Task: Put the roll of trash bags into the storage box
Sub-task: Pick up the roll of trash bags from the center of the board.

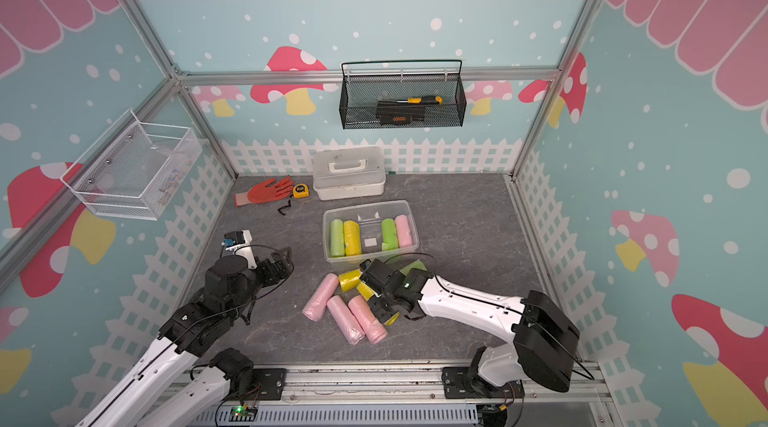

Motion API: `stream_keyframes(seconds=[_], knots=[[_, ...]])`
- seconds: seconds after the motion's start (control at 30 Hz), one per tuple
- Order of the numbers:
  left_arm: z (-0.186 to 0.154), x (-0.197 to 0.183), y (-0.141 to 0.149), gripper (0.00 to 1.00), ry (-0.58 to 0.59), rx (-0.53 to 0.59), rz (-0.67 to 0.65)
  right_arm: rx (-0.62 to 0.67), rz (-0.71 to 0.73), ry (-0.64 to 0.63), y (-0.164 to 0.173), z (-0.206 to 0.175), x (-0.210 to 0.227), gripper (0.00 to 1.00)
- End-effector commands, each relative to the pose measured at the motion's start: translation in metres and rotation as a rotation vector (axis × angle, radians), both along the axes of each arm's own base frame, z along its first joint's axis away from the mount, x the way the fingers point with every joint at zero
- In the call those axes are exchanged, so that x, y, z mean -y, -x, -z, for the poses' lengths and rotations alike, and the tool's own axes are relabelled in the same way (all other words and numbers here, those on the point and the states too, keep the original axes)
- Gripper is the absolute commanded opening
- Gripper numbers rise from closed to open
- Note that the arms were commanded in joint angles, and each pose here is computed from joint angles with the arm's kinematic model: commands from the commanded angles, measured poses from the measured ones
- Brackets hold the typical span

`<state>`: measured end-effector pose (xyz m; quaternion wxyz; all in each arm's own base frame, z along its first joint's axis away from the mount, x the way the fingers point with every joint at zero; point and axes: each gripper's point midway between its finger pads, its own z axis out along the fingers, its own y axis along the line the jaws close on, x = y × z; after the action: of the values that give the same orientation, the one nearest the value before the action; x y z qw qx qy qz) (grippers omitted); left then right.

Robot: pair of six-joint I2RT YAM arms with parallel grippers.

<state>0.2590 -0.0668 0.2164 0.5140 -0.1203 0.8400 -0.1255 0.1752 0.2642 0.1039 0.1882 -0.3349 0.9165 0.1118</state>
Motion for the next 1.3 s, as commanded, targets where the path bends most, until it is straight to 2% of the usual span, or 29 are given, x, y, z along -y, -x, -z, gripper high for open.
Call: stream_keyframes(seconds=[0.0,0.13,0.2,0.27,0.33,0.47,0.57,0.63,0.83,1.03,1.27], knots=[[-0.001,-0.005,0.000,0.99,0.014,0.006,-0.038,0.023,-0.034,-0.066,0.006,-0.040,-0.003,0.30],[-0.009,0.005,0.001,0.99,0.061,0.006,0.009,0.086,-0.024,-0.131,0.005,-0.081,0.003,0.29],[-0.009,0.001,0.000,0.99,0.064,0.006,-0.019,0.124,0.005,-0.150,0.001,-0.101,0.008,0.29],[-0.011,-0.010,-0.003,0.99,0.064,0.002,-0.101,0.142,0.021,-0.160,-0.004,-0.116,0.008,0.27],[-0.013,-0.014,-0.006,0.99,0.073,-0.043,-0.155,0.151,0.030,-0.152,-0.011,-0.125,0.004,0.26],[-0.011,0.000,-0.016,0.99,0.064,-0.104,-0.101,0.170,0.052,-0.110,-0.034,-0.135,-0.010,0.21],[-0.015,-0.006,-0.019,0.99,0.012,-0.111,-0.119,0.184,0.088,-0.081,-0.055,-0.133,-0.018,0.20],[-0.015,-0.020,-0.017,0.99,-0.002,-0.090,-0.188,0.181,0.126,-0.069,-0.070,-0.130,-0.022,0.19],[-0.018,0.000,-0.007,0.99,0.031,-0.023,-0.009,0.115,0.216,-0.065,-0.119,-0.102,-0.034,0.08],[-0.026,-0.008,0.000,0.99,0.027,0.008,-0.033,0.100,0.308,-0.067,-0.162,-0.085,-0.036,0.03],[-0.020,-0.004,-0.007,0.99,0.012,-0.036,-0.028,0.113,0.402,-0.053,-0.197,-0.061,-0.034,0.02]])
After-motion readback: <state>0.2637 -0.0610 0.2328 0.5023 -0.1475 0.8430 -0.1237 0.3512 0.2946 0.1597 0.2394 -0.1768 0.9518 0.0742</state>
